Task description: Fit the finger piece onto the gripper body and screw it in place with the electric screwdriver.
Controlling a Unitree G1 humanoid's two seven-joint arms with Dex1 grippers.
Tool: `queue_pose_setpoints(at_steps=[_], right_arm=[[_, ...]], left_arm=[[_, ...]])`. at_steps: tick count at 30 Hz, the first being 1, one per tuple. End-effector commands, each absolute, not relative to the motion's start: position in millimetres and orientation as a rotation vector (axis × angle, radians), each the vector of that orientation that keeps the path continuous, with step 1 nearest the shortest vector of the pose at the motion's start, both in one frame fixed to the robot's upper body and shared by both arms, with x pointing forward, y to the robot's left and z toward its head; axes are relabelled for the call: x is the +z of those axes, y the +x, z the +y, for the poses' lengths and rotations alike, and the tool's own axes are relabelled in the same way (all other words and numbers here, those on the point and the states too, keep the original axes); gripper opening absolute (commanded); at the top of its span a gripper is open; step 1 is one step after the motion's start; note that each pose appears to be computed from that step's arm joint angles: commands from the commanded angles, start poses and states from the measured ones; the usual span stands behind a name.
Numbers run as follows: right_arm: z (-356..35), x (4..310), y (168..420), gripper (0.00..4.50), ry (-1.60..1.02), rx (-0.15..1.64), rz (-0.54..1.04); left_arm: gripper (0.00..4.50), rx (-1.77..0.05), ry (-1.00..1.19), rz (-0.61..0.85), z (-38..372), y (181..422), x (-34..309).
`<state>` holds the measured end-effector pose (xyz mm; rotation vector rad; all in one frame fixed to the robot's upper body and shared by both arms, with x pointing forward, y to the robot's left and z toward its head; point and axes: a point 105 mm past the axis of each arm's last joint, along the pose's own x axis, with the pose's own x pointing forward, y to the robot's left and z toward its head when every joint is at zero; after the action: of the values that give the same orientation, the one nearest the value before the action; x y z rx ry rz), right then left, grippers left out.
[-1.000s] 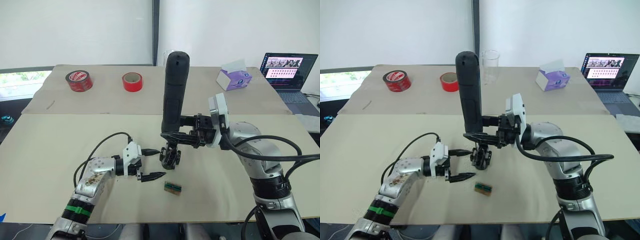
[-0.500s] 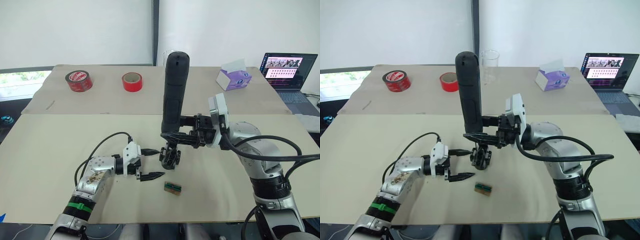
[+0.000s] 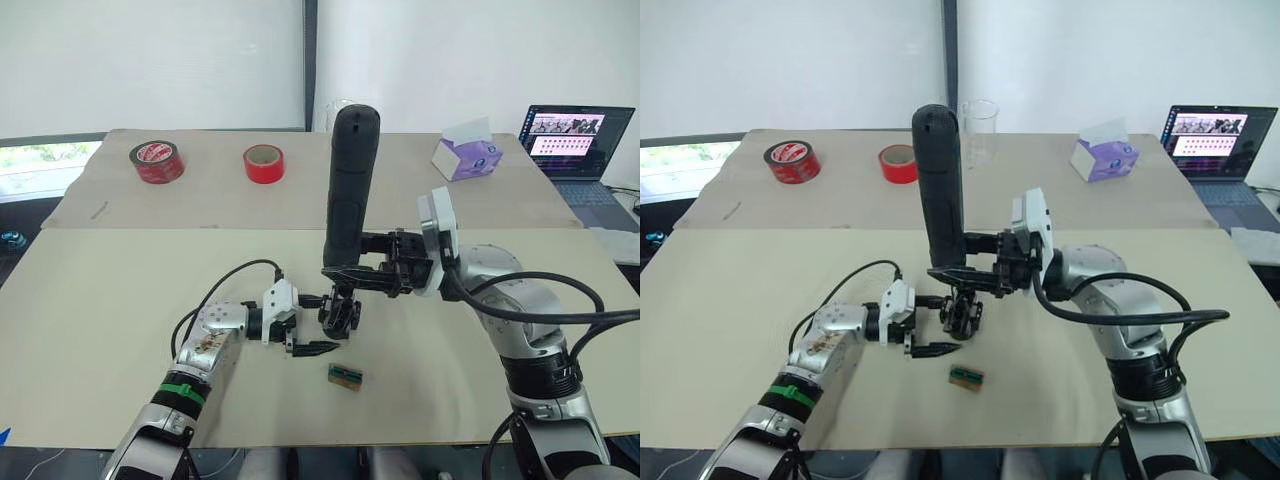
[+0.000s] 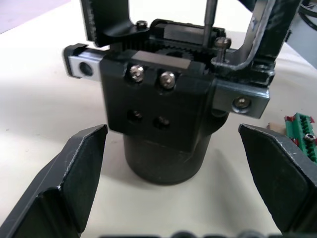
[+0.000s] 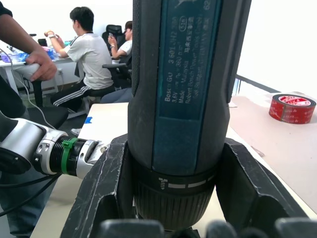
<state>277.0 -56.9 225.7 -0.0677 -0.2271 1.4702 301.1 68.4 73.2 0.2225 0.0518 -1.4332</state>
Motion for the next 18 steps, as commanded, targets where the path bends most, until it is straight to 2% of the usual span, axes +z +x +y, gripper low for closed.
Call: queue_pose_setpoints(at_steps=[1, 18], right_arm=[[-59.6, 245.7, 266.8, 1.92, -0.096, 1.481, -0.337], [-59.8, 247.7, 265.4, 1.92, -0.092, 1.472, -0.350]], left_arm=[[4.50, -1.471, 0.245, 0.010, 60.0, 300.9, 80.1], [4.50, -1.464, 0.242, 0.021, 52.5, 305.1, 75.6]])
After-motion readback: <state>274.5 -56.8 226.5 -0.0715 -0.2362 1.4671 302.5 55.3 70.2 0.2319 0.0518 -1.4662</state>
